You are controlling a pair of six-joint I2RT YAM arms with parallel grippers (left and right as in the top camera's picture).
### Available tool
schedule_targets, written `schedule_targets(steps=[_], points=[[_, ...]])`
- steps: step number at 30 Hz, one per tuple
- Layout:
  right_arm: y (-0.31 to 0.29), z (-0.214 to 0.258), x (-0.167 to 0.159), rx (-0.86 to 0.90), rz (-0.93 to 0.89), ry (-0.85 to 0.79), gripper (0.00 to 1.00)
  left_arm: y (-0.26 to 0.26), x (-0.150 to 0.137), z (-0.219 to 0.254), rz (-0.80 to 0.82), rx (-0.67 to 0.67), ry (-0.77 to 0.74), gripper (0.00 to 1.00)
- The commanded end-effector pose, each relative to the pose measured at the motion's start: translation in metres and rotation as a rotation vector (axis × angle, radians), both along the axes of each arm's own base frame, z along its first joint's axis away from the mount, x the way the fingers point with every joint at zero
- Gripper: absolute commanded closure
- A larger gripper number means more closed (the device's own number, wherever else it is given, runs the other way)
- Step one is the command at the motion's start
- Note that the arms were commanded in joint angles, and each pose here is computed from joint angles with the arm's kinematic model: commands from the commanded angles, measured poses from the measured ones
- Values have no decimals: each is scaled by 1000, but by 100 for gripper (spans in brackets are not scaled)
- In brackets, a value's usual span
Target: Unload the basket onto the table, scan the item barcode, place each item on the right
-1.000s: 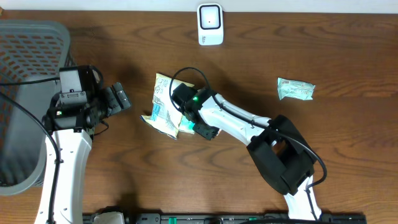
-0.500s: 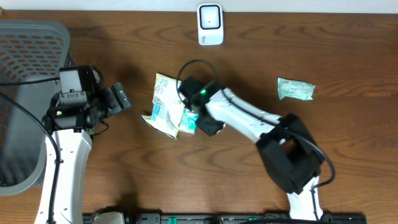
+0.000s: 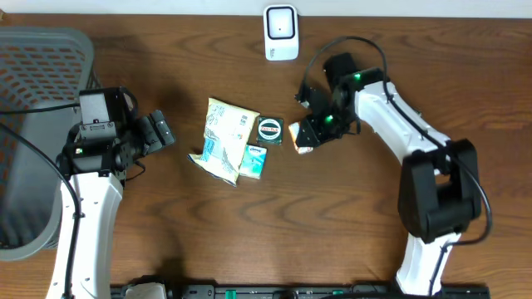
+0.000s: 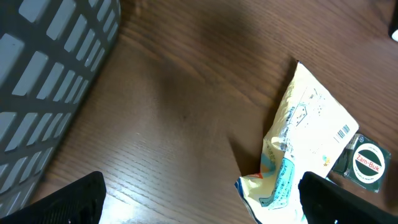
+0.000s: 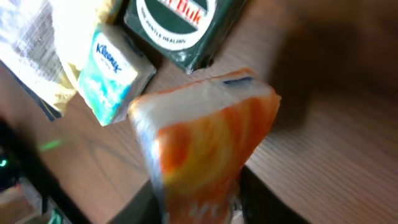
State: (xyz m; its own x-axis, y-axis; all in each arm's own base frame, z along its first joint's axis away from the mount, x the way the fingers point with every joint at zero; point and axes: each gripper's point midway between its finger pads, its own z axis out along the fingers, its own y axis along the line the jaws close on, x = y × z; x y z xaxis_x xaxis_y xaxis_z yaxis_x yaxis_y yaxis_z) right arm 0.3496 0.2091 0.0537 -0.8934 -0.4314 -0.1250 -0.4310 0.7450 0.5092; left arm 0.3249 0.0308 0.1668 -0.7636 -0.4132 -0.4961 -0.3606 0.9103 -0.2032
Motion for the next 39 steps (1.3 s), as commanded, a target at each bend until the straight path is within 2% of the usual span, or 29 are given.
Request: schedule_targets(steps=[1, 3, 8, 15, 20, 24, 30, 35, 39], points=[[13, -16, -11, 67, 41, 69, 59, 1, 0, -1, 4, -3, 4, 2], [9, -23, -9, 32, 36, 67, 55, 1, 0, -1, 4, -3, 4, 2], [-13, -34, 2, -95, -34, 48, 51, 1, 0, -1, 4, -3, 4, 2], [-10, -22, 12, -104, -32, 14, 61, 1, 0, -1, 4, -3, 4, 2], [8, 0, 18, -230, 21, -77, 62, 1, 0, -1, 4, -3, 4, 2], [33, 8, 13, -338, 15, -145, 62, 1, 0, -1, 4, -3, 4, 2], [45, 1, 0, -573, -165, -233, 56, 1, 0, -1, 4, -3, 4, 2], [53, -7, -8, -661, -127, -305, 55, 1, 0, -1, 4, -3, 4, 2], [51, -24, -12, -716, -110, -293, 55, 1, 0, -1, 4, -3, 4, 2]])
